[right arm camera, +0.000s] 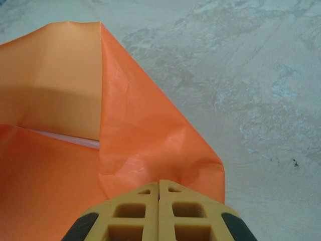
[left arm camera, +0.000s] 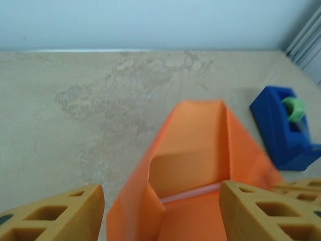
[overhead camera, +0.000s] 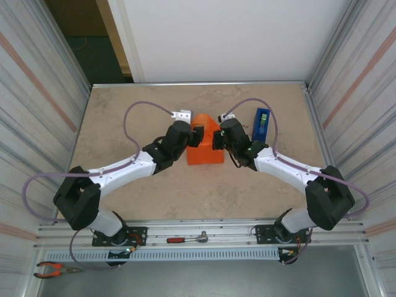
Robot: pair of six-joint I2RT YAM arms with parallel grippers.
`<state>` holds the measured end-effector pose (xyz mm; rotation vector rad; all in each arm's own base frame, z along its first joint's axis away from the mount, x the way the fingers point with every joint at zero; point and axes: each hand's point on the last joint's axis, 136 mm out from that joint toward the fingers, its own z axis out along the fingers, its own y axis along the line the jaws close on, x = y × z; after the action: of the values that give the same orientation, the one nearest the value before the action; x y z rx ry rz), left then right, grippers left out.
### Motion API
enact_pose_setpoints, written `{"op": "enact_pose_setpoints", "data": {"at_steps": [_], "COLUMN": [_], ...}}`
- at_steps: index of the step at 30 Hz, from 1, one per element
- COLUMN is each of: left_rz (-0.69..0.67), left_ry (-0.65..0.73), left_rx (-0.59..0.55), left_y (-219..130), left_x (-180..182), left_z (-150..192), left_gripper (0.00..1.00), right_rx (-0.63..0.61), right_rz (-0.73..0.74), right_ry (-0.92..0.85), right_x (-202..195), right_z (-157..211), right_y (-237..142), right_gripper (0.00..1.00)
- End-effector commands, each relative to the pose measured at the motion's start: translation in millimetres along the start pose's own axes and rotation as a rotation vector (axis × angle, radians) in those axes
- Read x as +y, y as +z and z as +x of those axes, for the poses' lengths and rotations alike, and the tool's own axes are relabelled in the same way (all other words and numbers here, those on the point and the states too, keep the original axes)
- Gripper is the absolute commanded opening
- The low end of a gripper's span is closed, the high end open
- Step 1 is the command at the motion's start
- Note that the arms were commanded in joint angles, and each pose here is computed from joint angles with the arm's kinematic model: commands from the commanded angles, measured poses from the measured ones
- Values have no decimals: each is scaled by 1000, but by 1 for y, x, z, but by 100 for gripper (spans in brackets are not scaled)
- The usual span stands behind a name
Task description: Wrap the gift box in paper
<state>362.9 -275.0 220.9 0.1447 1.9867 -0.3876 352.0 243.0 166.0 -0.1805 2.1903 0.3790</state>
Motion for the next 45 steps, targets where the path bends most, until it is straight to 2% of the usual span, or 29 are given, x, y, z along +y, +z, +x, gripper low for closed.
{"op": "enact_pose_setpoints", "data": {"at_steps": [1,8,12,17,20,25,27,34,45], "left_rz": [103,116,58,29,34,83,103,190,211], "left_ry": [-41,-40,-59,-178,-216,-246,-246,-263,-140], "left_rx": [-34,-11,-33,-21,14,123,168,270,248], "left_y": [-16,-16,-24,-25,-18,4,13,36,26], "left_x": [-19,-22,2,47,61,67,62,42,11], "left_z": [-30,-28,-36,-41,-36,-16,-5,23,21], "left_gripper": [62,62,62,46,41,13,8,6,7], "right_rx": [366,374,381,383,383,389,388,390,391], "right_rz": [54,49,51,50,50,47,50,49,49], "right_ry": [-70,-51,-46,-39,-35,-32,-30,-21,-19], "right_x": [-19,-19,-20,-21,-21,-21,-21,-21,-22], "right_z": [112,116,119,121,121,123,124,126,128], "right_y": [8,7,7,6,6,7,7,7,7], "right_gripper": [0,0,0,0,0,0,0,0,0]}}
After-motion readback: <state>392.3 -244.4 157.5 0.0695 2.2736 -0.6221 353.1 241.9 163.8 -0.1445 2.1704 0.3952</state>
